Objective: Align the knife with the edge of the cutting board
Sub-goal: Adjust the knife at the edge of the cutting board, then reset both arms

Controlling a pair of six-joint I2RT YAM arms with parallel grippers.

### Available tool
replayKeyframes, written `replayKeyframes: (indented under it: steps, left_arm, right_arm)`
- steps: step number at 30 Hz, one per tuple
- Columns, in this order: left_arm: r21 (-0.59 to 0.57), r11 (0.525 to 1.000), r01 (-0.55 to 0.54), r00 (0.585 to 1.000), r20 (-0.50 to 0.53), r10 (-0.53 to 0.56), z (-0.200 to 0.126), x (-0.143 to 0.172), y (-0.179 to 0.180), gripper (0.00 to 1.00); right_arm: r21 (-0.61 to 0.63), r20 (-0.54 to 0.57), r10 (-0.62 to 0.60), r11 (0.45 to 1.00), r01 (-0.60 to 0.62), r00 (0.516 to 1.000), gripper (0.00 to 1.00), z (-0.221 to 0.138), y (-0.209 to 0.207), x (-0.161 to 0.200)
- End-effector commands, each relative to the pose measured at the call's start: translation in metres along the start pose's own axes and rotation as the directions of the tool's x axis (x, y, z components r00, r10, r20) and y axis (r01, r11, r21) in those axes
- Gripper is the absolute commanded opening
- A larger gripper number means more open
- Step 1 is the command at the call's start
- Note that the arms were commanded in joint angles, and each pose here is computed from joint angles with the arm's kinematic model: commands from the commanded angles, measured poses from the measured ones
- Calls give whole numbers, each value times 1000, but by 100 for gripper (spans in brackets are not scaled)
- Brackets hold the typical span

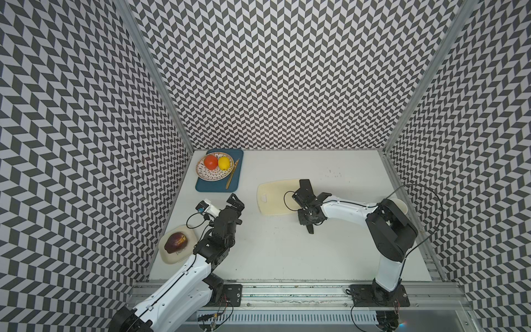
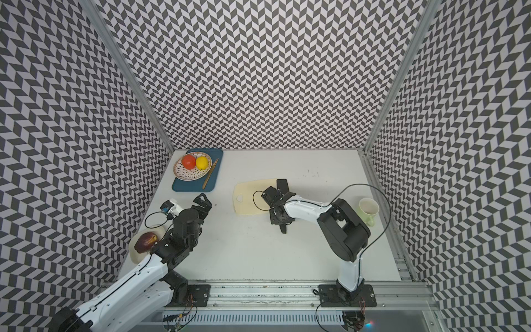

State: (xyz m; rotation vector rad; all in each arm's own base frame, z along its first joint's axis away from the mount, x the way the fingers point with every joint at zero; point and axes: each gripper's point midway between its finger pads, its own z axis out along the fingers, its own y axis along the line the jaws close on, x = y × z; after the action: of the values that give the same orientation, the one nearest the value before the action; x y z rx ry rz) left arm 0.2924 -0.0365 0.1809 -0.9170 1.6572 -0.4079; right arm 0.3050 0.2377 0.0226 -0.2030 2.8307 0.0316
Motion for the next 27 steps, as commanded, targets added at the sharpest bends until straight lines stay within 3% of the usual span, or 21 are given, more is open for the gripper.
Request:
replayKeyframes:
  steps: [1, 4, 10, 14, 21, 27]
  left_arm:
    - [-1, 1000, -1, 1000, 15, 1, -1, -3, -1, 100]
    - [-2, 1000, -1, 1000, 15, 1, 0, -3, -2, 100]
    - [2, 1000, -5, 1000, 16, 5, -1, -4, -3, 100]
    - [8, 1000, -14, 1000, 15, 14, -1, -4, -5, 100]
    - [14, 999, -32, 999, 5, 31, 1, -2, -7, 100]
    - [14, 999, -45, 999, -1, 45, 3, 0, -8, 100]
  right_arm:
    - [15, 1, -8, 1000, 8, 1000, 28, 7, -4, -1]
    - [9, 0, -9, 1000, 9, 1000, 33, 7, -3, 0]
    - [-34, 24, 2, 999, -1, 1000, 60, -10, 1, -5]
    - [-54, 71, 5, 999, -2, 997, 71, -33, 0, -13]
    - [-87, 229, 17, 996, 3, 973, 82, -84, -9, -39]
    - [-88, 226, 7, 996, 14, 974, 87, -81, -10, -42]
